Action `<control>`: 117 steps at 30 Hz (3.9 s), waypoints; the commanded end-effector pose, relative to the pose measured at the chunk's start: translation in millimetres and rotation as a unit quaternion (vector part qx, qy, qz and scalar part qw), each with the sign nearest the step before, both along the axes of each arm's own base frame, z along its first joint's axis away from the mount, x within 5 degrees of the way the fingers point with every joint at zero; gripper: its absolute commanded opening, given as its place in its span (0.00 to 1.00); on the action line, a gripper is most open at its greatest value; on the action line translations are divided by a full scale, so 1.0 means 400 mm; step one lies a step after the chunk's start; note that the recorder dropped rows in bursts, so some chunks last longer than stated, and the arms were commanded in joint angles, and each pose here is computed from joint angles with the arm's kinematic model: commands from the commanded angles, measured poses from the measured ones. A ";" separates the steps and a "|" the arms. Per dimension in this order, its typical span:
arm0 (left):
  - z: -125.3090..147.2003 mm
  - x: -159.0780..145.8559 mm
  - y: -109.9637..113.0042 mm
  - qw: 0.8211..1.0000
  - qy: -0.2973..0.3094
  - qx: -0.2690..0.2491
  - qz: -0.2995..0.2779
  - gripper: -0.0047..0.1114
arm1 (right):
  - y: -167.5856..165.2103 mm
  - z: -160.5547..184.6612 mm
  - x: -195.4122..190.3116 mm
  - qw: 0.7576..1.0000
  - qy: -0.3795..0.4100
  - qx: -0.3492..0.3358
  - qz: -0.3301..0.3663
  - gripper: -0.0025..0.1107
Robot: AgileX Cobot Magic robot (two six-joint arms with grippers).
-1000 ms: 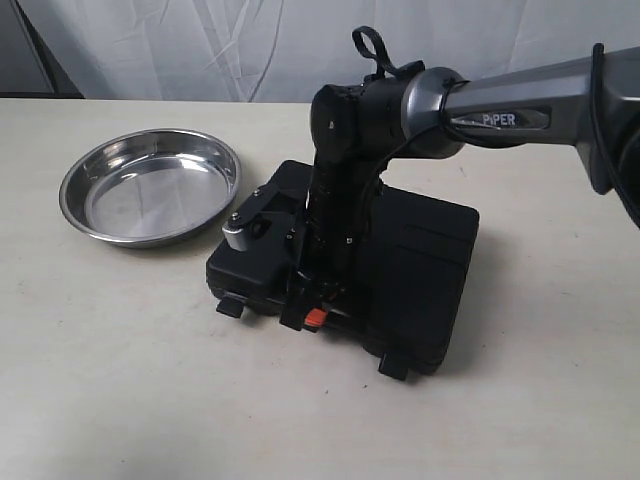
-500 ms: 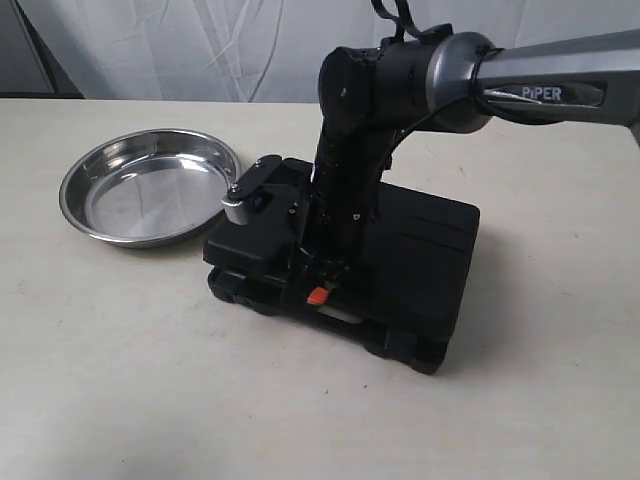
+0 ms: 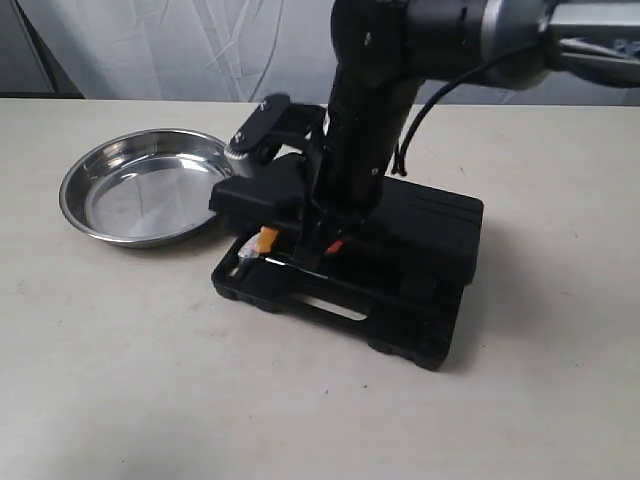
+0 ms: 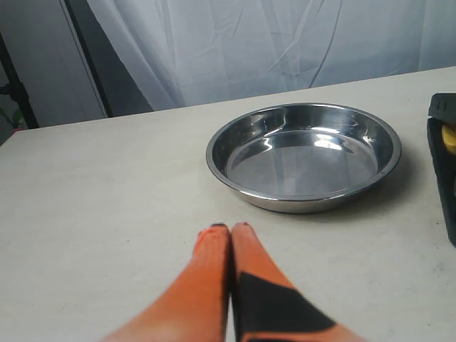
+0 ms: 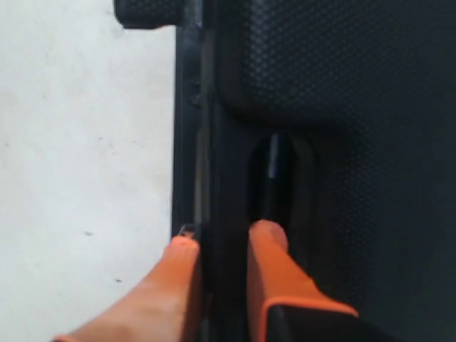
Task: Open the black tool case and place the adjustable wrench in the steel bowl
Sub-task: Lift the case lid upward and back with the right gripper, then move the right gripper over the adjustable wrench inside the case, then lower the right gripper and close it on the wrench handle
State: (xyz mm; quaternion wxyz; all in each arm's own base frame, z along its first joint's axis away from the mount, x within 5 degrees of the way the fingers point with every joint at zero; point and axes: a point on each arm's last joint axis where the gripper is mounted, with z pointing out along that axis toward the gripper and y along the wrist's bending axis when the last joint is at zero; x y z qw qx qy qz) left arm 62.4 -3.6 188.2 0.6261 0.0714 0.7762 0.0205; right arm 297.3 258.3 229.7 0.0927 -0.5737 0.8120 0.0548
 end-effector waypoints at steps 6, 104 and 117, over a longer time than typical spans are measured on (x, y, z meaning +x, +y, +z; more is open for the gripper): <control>0.005 0.000 0.000 1.000 -0.008 -0.004 0.000 0.04 | -0.079 0.190 0.051 0.960 -0.279 -0.034 -0.018 0.01; 0.005 0.000 0.000 1.000 -0.008 -0.003 -0.001 0.04 | -0.071 -0.135 0.137 0.995 -0.074 0.020 -0.070 0.48; 0.005 0.000 0.000 1.000 -0.008 -0.003 -0.001 0.04 | -0.074 -0.309 0.149 0.997 -0.022 -0.043 -0.061 0.43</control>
